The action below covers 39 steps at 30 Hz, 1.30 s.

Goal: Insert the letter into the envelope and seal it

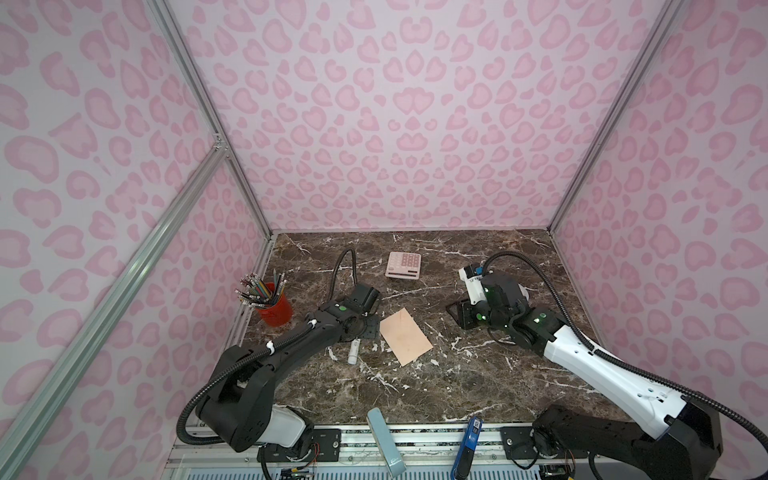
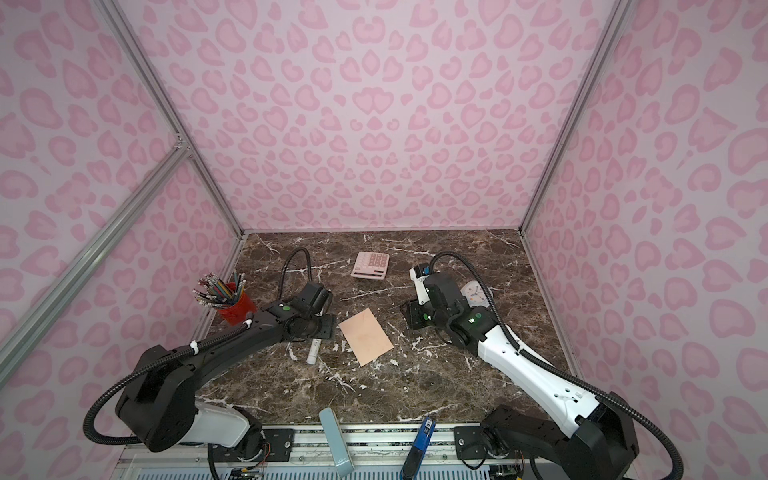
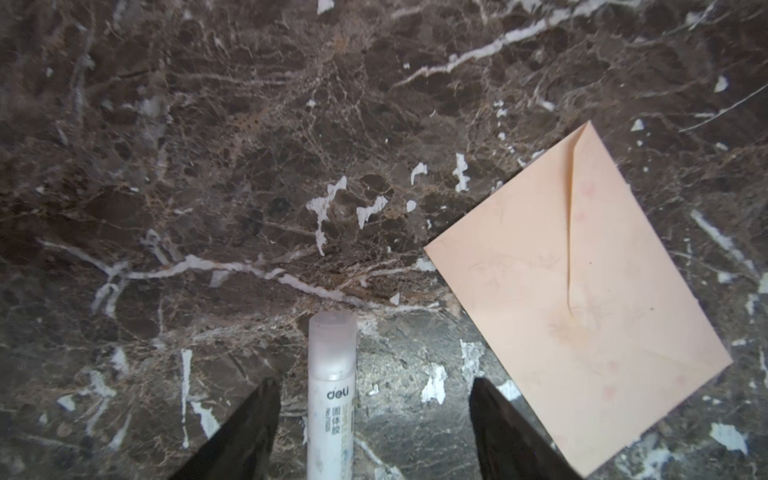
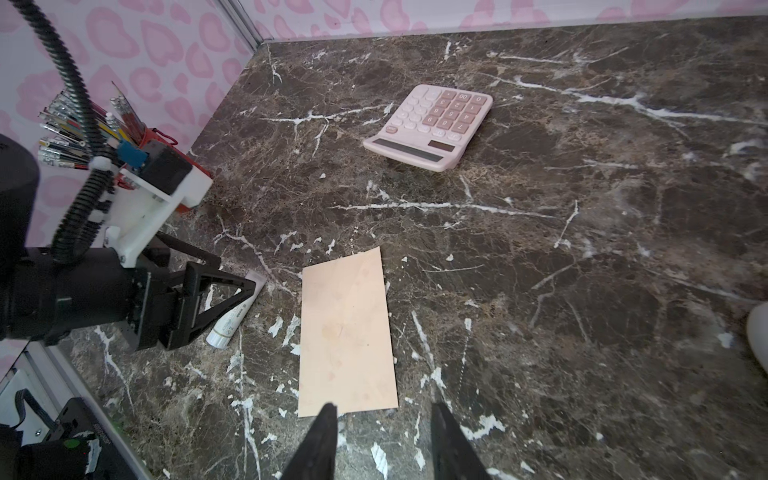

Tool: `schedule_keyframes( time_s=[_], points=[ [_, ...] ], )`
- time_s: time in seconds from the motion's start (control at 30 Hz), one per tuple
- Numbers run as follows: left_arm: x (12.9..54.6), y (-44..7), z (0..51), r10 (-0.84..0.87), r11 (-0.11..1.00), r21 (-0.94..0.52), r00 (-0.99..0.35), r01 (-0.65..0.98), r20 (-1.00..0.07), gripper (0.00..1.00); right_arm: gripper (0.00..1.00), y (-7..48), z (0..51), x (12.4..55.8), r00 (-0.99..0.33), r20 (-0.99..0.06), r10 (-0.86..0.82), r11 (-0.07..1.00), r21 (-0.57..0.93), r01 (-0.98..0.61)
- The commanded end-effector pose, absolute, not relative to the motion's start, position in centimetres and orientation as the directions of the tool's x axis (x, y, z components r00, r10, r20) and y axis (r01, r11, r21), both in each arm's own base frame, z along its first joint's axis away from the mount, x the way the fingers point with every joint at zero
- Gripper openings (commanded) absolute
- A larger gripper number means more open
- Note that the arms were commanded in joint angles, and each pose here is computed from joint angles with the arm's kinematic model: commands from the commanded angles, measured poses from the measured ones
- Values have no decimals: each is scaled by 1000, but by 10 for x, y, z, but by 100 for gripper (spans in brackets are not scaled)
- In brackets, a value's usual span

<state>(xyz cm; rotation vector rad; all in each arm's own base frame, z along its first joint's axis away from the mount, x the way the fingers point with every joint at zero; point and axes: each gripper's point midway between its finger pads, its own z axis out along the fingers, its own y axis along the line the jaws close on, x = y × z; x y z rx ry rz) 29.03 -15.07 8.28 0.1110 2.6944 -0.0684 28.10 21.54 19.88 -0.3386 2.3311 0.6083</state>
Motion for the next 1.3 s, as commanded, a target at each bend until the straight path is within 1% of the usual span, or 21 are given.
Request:
schedule_keyframes(
  time_s=[0.0, 0.1, 0.23, 0.27, 0.3, 0.33, 0.4, 0.47, 0.6, 0.7, 0.77, 0.8, 0.83, 1.03, 1.1, 1.13, 1.2, 1.23, 1.27],
  points=[
    [299, -146, 103, 79, 996, 4, -875, 88, -477, 76, 40, 212, 200, 290, -712, -699, -69, 866, 311, -391],
    [310, -145, 127, 74, 997, 12, -839, 80, -539, 78, 40, 204, 200, 298, -700, -710, -80, 877, 284, -388],
    [328, -138, 163, 40, 999, -1, -755, 54, -654, 83, 43, 179, 199, 313, -648, -754, -103, 915, 183, -359],
    [334, -133, 173, 23, 999, -10, -726, 41, -687, 85, 43, 172, 201, 318, -618, -778, -110, 924, 149, -352],
    [339, -129, 183, 6, 999, -20, -690, 30, -724, 90, 44, 162, 202, 323, -588, -802, -108, 937, 115, -329],
    [344, -124, 192, -8, 999, -28, -656, 20, -755, 98, 45, 152, 202, 327, -559, -823, -102, 951, 84, -298],
    [354, -110, 210, -52, 998, -53, -569, -15, -820, 98, 50, 129, 203, 335, -482, -872, -82, 975, 29, -218],
    [361, -95, 223, -99, 995, -88, -477, -45, -874, 98, 53, 105, 202, 342, -408, -912, -51, 991, 6, -137],
    [366, -54, 232, -199, 976, -165, -279, -139, -940, 98, 59, 53, 191, 350, -279, -960, -4, 999, -13, 31],
    [362, -21, 222, -248, 950, -204, -174, -236, -953, 98, 69, 17, 175, 351, -255, -967, 0, 985, -44, 168],
    [360, -6, 215, -246, 937, -197, -144, -288, -959, 98, 79, -2, 163, 351, -268, -963, -19, 966, -87, 243],
    [357, 0, 209, -236, 932, -183, -139, -314, -962, 98, 90, -10, 158, 350, -275, -961, -30, 957, -108, 270],
    [356, 4, 207, -229, 926, -176, -128, -334, -965, 98, 97, -16, 153, 350, -279, -959, -38, 949, -122, 291],
    [342, 28, 187, -157, 901, -114, -70, -420, -985, 98, 98, -47, 130, 359, -224, -974, 17, 927, -68, 369],
    [341, 33, 185, -133, 898, -93, -63, -430, -989, 97, 98, -46, 122, 365, -213, -976, 36, 939, -40, 341],
    [341, 35, 183, -128, 898, -90, -61, -431, -990, 97, 98, -45, 115, 367, -227, -973, 35, 942, -44, 333],
    [341, 42, 180, -124, 895, -93, -42, -436, -991, 97, 99, -43, 106, 369, -204, -979, 27, 946, -40, 321],
    [341, 41, 181, -121, 902, -92, -42, -423, -992, 97, 99, -40, 111, 371, -168, -986, 15, 952, -37, 304],
    [343, 41, 184, -117, 911, -98, -22, -400, -993, 98, 99, -37, 111, 371, -177, -984, 15, 957, -37, 287]
  ],
)
